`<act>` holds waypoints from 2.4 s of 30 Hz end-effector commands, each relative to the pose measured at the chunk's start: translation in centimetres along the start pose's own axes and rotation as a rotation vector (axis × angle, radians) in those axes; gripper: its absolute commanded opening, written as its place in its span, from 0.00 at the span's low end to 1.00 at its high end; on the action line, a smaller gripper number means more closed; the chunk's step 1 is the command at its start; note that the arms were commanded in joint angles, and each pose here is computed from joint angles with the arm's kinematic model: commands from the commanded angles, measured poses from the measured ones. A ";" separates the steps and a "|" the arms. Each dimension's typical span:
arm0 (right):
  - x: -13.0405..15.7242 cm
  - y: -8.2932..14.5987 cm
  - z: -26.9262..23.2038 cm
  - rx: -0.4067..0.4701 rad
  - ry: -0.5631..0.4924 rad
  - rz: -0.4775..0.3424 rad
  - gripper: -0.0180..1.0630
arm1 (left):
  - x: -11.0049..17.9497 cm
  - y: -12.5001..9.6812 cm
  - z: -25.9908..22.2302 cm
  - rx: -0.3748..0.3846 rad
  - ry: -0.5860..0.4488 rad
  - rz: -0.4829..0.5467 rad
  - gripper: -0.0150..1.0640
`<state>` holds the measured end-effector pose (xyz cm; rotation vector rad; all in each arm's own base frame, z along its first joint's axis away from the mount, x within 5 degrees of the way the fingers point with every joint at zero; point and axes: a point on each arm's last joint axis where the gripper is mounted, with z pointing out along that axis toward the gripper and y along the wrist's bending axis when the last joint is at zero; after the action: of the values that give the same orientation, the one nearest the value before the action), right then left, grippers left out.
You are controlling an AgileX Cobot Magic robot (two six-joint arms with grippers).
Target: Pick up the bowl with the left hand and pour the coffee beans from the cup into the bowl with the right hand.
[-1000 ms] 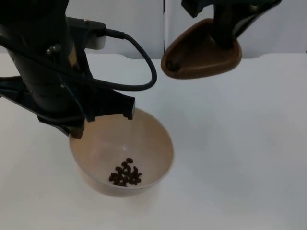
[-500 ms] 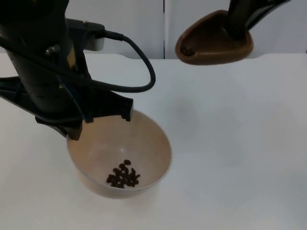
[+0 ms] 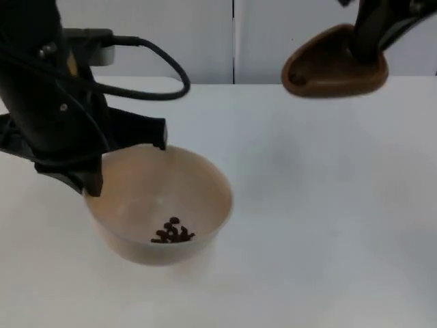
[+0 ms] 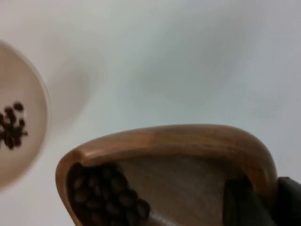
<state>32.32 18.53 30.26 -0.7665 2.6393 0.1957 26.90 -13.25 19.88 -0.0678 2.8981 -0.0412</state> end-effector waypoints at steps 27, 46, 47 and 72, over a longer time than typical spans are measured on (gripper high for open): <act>5.0 -2.8 6.8 -0.025 -0.058 0.223 0.02 | -0.9 1.7 1.4 0.132 -0.115 -0.067 0.01; 9.0 -3.8 11.3 0.021 -0.063 0.323 0.02 | -0.6 1.6 2.3 0.178 -0.194 -0.079 0.01; 9.2 -3.9 11.7 0.023 -0.055 0.325 0.02 | -0.7 1.6 2.4 0.180 -0.199 -0.079 0.01; 10.3 -3.9 15.0 0.015 0.011 0.389 0.02 | -0.5 1.0 8.5 0.161 -0.113 -0.135 0.01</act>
<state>31.33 13.88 12.66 -0.2529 2.7534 0.2776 29.31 -12.38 12.01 -0.2051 2.7682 -0.2724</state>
